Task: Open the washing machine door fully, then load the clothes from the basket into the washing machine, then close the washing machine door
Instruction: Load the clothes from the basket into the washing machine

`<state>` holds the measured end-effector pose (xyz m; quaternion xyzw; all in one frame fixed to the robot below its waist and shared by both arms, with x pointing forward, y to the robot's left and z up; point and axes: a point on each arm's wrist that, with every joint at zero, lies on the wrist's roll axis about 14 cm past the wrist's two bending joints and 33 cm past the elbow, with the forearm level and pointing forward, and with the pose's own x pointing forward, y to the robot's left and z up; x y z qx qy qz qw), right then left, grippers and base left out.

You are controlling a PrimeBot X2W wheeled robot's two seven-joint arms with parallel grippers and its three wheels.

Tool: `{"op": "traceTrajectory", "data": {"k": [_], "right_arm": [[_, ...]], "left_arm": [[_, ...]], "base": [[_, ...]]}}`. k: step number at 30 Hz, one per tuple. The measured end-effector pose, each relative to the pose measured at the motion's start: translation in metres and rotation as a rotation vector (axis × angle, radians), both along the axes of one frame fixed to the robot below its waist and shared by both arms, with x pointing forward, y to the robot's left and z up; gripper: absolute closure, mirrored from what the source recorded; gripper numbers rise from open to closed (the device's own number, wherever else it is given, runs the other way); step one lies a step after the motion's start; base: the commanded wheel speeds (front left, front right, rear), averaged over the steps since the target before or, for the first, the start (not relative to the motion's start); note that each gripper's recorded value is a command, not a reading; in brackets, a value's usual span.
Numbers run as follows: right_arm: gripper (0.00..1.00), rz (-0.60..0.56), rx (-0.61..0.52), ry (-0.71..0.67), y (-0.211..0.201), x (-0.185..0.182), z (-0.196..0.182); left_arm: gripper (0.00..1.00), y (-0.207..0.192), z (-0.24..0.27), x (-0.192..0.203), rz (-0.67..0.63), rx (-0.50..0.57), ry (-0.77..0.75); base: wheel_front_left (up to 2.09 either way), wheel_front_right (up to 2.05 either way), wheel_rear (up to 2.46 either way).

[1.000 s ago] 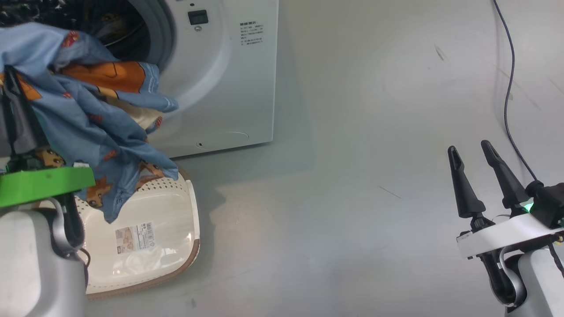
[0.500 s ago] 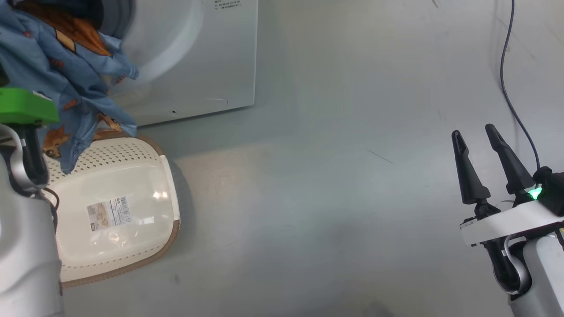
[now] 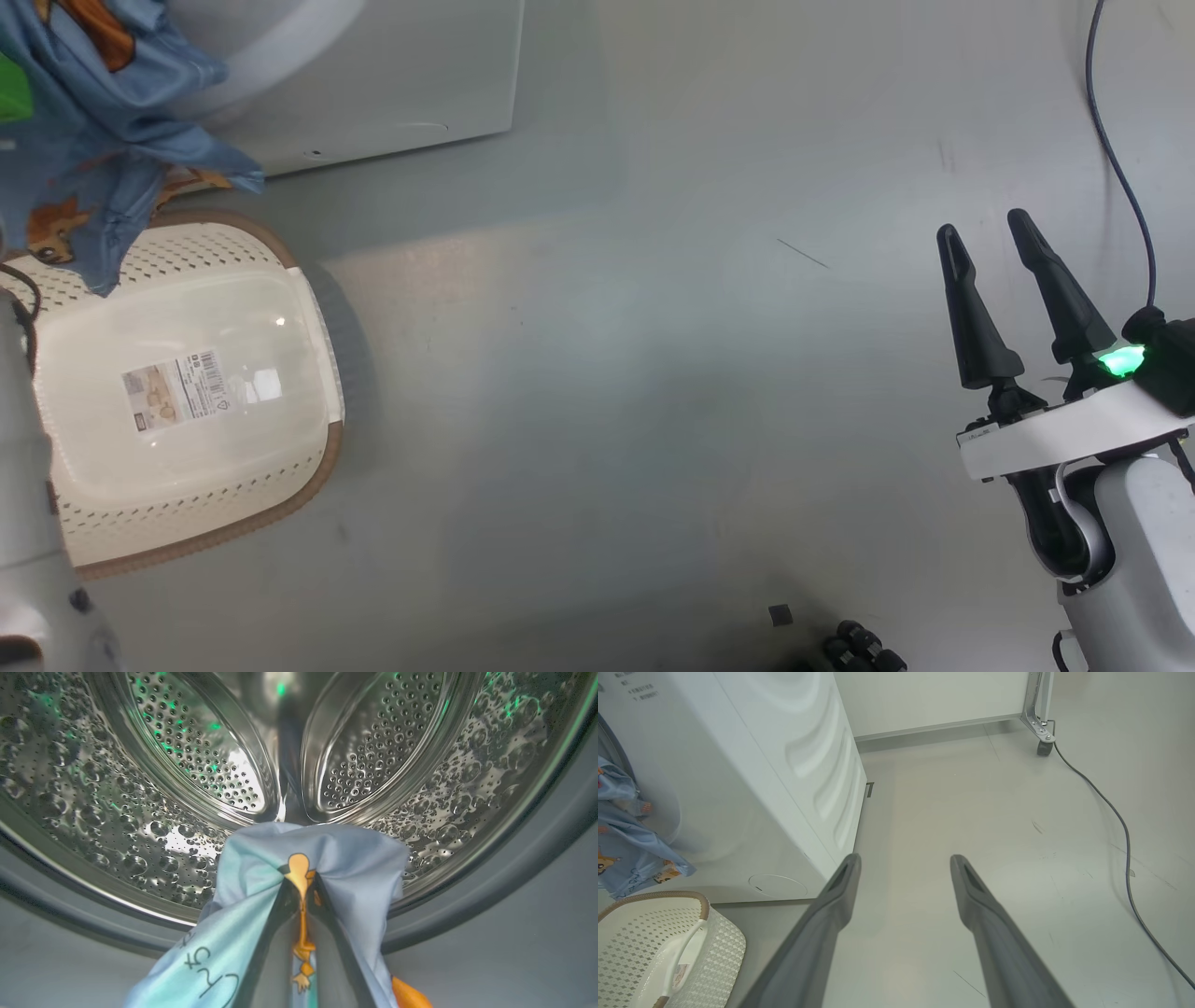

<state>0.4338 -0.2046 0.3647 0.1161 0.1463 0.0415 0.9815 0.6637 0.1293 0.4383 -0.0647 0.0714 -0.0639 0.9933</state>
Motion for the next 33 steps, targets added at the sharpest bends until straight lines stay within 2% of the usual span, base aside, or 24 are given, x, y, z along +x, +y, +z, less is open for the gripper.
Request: {"op": "traceTrajectory", "data": {"k": [8,13,24,33], "right_arm": [[0.0,-0.013,0.036,0.05,0.005,0.005,-0.024],[0.0,-0.023,0.043,0.076,0.004,0.006,-0.036],[0.0,-0.023,0.048,0.108,0.004,0.015,-0.058],[0.0,-0.022,0.058,0.156,0.006,0.013,-0.079]], "left_arm": [[1.0,-0.002,-0.008,0.036,-0.037,0.008,0.06],[1.0,-0.003,0.004,0.054,-0.038,-0.011,0.018],[1.0,0.005,0.021,0.084,-0.037,0.047,-0.092],[1.0,0.001,-0.05,0.085,-0.059,0.037,0.153]], "base": [[0.0,0.0,0.0],[0.0,0.0,0.0],[0.0,0.0,0.0],[0.0,0.0,0.0]]}}
